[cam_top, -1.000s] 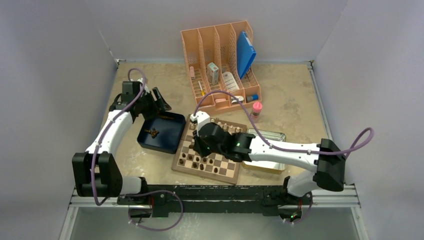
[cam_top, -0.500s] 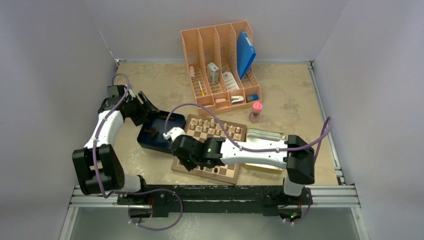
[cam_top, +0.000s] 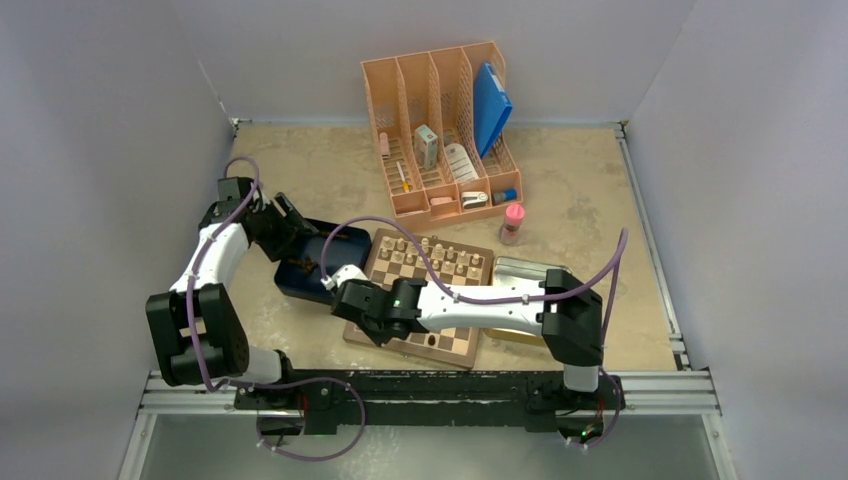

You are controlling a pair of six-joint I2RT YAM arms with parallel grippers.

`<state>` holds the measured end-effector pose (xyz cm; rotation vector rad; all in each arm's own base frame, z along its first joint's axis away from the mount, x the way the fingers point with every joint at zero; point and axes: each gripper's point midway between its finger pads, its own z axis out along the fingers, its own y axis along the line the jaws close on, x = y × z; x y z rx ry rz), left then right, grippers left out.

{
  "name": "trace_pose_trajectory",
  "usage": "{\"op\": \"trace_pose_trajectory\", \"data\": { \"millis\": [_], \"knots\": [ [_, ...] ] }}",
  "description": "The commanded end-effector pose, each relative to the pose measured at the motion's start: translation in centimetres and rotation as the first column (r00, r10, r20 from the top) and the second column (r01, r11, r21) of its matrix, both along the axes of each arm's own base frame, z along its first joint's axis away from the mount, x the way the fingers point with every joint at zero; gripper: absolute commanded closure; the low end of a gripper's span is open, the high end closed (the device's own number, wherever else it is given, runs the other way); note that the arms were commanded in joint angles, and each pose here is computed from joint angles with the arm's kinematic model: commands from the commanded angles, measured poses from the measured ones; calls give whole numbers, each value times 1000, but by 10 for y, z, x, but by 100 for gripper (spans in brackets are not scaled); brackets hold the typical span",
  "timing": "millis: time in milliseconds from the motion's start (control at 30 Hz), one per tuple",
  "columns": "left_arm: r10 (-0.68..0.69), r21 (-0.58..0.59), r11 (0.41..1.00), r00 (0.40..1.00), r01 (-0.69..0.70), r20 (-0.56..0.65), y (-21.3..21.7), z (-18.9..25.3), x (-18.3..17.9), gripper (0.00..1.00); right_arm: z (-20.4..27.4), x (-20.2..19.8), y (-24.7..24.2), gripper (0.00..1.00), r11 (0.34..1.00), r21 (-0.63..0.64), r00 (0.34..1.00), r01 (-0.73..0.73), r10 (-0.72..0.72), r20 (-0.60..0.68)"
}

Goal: Set up the chess pieces on the board
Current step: Place the chess piece on the chessboard.

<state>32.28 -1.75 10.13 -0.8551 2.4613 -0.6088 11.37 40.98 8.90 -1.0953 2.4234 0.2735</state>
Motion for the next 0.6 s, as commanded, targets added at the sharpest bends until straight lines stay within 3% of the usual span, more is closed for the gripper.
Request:
{"op": "trace_pose_trajectory", "data": {
  "millis": [0, 567],
  "knots": [
    [21, 6, 1000, 1000, -21, 8, 5, 1, 1, 34, 16, 7, 5, 100, 1000, 9, 999, 6, -6, 39],
    [41, 23, 999, 999, -41, 25, 8, 8, 2, 34, 5, 9, 10, 95, 1000, -22, 999, 19, -18, 40]
  ]
}}
